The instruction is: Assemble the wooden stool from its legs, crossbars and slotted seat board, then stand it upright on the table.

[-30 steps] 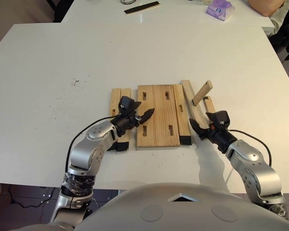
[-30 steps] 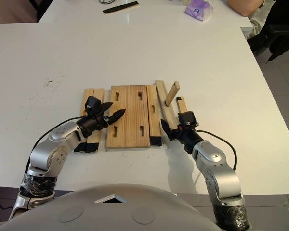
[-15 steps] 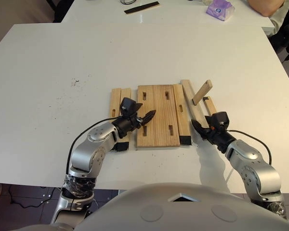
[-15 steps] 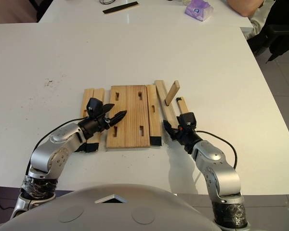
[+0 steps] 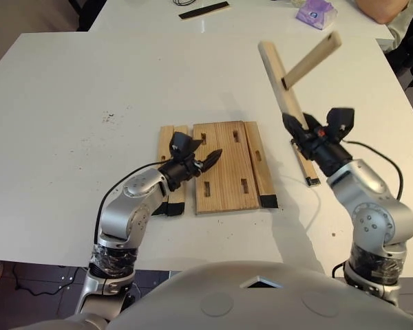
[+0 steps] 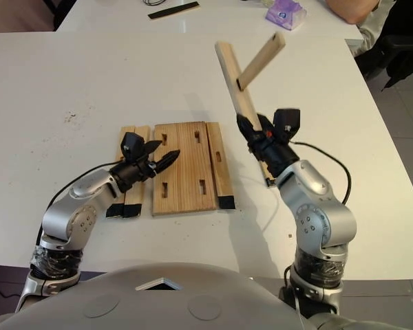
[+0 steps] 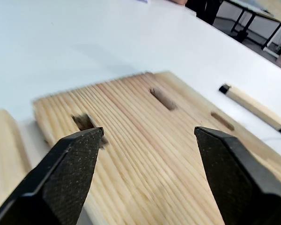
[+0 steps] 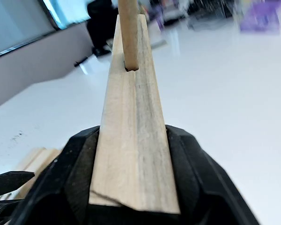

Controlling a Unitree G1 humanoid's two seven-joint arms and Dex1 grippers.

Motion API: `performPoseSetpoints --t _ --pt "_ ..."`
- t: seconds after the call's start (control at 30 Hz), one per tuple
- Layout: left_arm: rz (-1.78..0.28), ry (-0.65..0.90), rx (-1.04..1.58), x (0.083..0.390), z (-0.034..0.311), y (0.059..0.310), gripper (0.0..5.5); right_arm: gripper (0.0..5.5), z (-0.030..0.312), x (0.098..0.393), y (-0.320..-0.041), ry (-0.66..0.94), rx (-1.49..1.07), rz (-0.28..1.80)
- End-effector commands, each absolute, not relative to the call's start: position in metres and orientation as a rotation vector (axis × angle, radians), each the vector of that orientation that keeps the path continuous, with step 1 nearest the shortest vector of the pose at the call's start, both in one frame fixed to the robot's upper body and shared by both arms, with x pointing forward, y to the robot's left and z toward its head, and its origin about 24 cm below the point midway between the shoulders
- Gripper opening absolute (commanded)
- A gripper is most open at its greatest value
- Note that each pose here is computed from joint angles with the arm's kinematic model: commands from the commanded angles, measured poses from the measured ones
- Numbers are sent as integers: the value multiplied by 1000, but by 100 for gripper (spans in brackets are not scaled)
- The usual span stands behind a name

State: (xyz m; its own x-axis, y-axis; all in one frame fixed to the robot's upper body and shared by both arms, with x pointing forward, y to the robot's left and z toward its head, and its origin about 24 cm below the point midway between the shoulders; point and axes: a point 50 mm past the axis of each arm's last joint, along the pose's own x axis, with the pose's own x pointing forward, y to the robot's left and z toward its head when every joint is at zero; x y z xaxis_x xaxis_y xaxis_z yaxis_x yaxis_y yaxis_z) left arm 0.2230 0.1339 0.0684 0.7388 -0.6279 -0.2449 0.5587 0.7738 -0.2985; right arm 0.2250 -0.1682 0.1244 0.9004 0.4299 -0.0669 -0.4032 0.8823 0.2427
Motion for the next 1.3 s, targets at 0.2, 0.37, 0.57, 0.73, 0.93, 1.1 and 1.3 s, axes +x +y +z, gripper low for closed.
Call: performPoseSetpoints --t 0.2,0.37,0.57,0.73,0.93,1.1,1.3 --pt "-1154 29 -544 216 176 129 461 205 191 206 -192 -75 431 1189" --pt "-1272 12 -623 211 189 120 461 205 197 194 -195 8 506 1408" --pt "-1426 -65 -708 193 210 116 461 205 186 186 -190 137 525 1512" --pt "-1418 -58 -722 196 213 117 461 205 178 191 -191 169 501 1496" --pt "-1445 -21 -716 192 206 116 385 205 171 191 -188 195 440 1500" --pt "-1470 7 -678 188 201 115 306 205 169 192 -189 200 401 1500" --pt "-1477 30 -640 187 195 118 212 205 172 194 -192 194 363 1510"
